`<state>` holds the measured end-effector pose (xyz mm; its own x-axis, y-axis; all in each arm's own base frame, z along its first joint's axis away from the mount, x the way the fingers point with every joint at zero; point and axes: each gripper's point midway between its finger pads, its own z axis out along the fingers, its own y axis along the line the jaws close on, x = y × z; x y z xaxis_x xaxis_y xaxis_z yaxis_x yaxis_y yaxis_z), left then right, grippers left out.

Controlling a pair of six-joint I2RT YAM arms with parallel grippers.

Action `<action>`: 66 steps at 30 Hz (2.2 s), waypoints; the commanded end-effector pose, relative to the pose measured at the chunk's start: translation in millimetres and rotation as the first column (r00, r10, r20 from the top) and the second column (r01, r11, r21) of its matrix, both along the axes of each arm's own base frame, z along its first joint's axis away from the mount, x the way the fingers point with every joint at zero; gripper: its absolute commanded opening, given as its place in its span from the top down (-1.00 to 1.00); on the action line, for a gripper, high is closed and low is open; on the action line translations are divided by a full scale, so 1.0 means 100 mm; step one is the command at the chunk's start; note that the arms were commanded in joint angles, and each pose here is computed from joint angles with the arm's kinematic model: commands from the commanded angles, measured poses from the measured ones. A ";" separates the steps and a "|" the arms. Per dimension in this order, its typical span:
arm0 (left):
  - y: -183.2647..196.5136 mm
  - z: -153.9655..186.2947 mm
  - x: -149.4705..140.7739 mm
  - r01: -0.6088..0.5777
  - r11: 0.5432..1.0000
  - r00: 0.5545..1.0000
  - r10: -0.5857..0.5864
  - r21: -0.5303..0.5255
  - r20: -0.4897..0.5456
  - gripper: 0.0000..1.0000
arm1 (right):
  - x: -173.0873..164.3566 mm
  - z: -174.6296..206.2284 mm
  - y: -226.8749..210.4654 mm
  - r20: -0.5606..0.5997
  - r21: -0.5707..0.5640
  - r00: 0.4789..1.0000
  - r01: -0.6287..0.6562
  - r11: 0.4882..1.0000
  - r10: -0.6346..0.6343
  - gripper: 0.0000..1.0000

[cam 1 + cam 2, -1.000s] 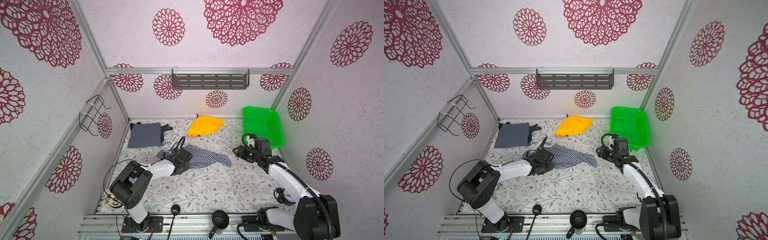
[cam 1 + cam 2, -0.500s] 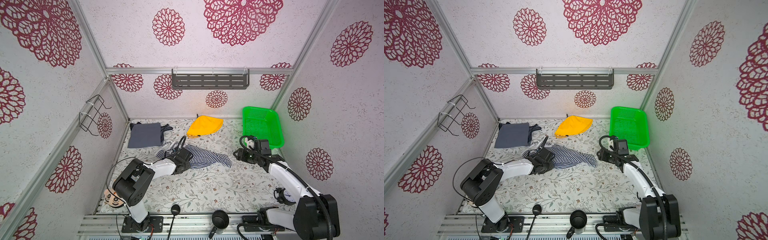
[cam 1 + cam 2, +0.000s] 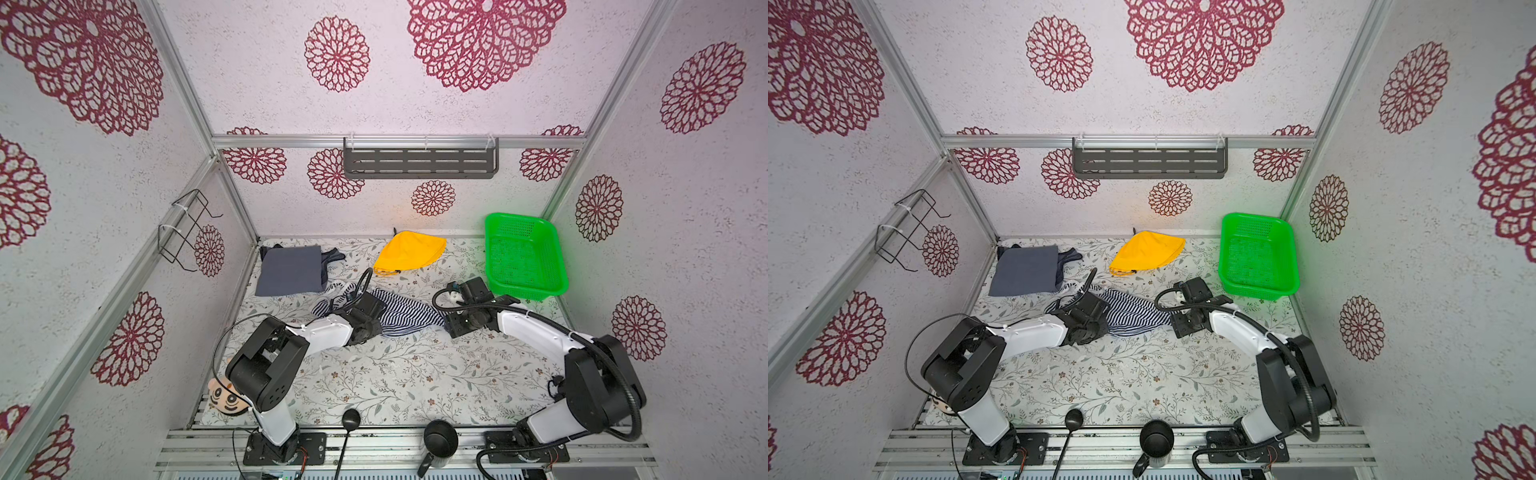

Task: Fold and stack tank tops
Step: Smooth out the tank top at the center of the table.

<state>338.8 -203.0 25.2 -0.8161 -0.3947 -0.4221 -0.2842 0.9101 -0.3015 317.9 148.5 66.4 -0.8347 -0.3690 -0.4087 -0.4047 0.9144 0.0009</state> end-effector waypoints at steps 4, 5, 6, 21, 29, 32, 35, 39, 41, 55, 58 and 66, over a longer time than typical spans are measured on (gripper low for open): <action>0.05 0.23 0.06 -0.011 1.000 0.998 0.011 0.001 0.054 1.00 | 0.09 -0.12 -0.06 -0.016 -0.102 0.999 0.044 0.994 -0.046 0.58; 0.08 0.26 0.05 -0.013 1.000 0.998 0.012 0.007 0.059 1.00 | 0.07 -0.09 -0.06 -0.027 -0.103 0.998 0.056 0.993 -0.059 1.00; 0.10 0.30 0.04 -0.015 1.000 0.998 0.015 0.014 0.066 1.00 | 0.06 -0.04 -0.06 -0.032 -0.092 0.997 0.066 0.994 -0.069 1.00; 0.84 3.23 0.05 0.048 0.994 0.868 -0.090 0.098 0.488 1.00 | 0.54 3.18 0.50 0.358 0.713 0.919 -0.157 0.683 -0.162 1.00; 1.00 4.76 -0.43 0.114 0.989 0.693 -0.146 0.092 0.706 1.00 | 0.10 4.41 0.31 0.592 0.719 0.767 -0.366 0.591 -0.246 1.00; 1.06 4.93 -0.55 0.115 0.988 0.665 -0.151 0.100 0.732 1.00 | -0.08 4.56 0.27 0.619 0.710 0.746 -0.396 0.582 -0.246 1.00; 1.11 4.93 -0.56 0.095 0.989 0.670 -0.151 0.117 0.727 1.00 | -0.11 4.51 0.23 0.596 0.715 0.762 -0.363 0.597 -0.251 1.00; 1.06 4.68 -0.35 0.103 0.987 0.712 -0.161 0.126 0.684 1.00 | 0.07 4.18 0.20 0.513 0.724 0.818 -0.251 0.643 -0.259 1.00; 1.04 4.50 -0.20 0.111 0.987 0.740 -0.161 0.117 0.653 1.00 | 0.19 3.98 0.21 0.463 0.731 0.848 -0.201 0.652 -0.258 1.00; 1.28 4.33 1.38 0.043 0.995 0.736 -0.094 0.092 0.670 1.00 | 1.41 3.96 0.14 0.632 0.673 0.680 -0.244 0.698 -0.372 1.00; 1.22 4.79 1.49 0.076 0.994 0.661 -0.106 0.075 0.743 1.00 | 1.49 4.44 0.20 0.669 0.683 0.652 -0.348 0.643 -0.358 1.00; 1.16 5.26 0.78 0.150 0.985 0.538 -0.150 0.081 0.829 1.00 | 0.70 4.84 0.25 0.732 0.640 0.625 -0.493 0.589 -0.271 1.00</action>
